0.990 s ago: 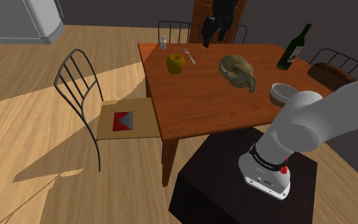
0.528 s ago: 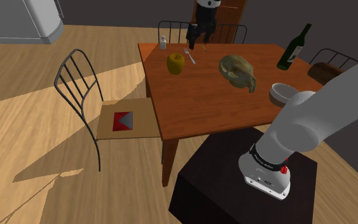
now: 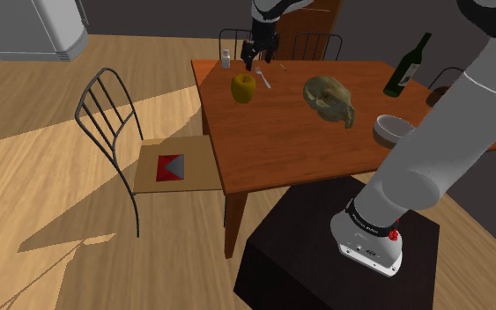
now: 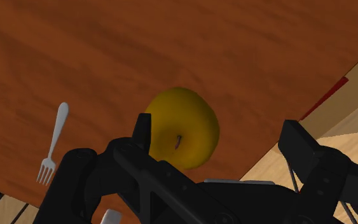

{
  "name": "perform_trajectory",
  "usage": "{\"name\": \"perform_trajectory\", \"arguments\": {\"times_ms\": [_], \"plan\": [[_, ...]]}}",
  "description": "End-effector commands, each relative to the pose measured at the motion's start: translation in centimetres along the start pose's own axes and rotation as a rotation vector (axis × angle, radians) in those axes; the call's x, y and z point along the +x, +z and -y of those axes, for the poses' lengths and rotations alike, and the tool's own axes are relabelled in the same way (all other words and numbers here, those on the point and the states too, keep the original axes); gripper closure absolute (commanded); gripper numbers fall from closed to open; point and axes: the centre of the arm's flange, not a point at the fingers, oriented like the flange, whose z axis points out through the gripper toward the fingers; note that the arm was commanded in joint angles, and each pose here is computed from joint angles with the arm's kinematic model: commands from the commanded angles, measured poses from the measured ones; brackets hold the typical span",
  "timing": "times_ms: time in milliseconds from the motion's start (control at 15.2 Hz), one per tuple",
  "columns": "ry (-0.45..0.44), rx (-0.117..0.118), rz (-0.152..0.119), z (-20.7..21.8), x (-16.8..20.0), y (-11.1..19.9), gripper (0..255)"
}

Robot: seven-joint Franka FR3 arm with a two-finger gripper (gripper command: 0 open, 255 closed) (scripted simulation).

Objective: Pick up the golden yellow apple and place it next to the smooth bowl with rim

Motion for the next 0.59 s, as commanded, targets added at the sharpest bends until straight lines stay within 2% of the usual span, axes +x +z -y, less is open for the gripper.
{"name": "perform_trajectory", "arguments": {"times_ms": [0, 396, 528], "plan": [[0.008, -0.01, -0.005, -0.4, 2.1, 1.4, 0], [0.032, -0.037, -0.02, -1.4, 8.4, 5.8, 0], [0.032, -0.038, -0.02, -1.4, 8.5, 6.4, 0]]}}
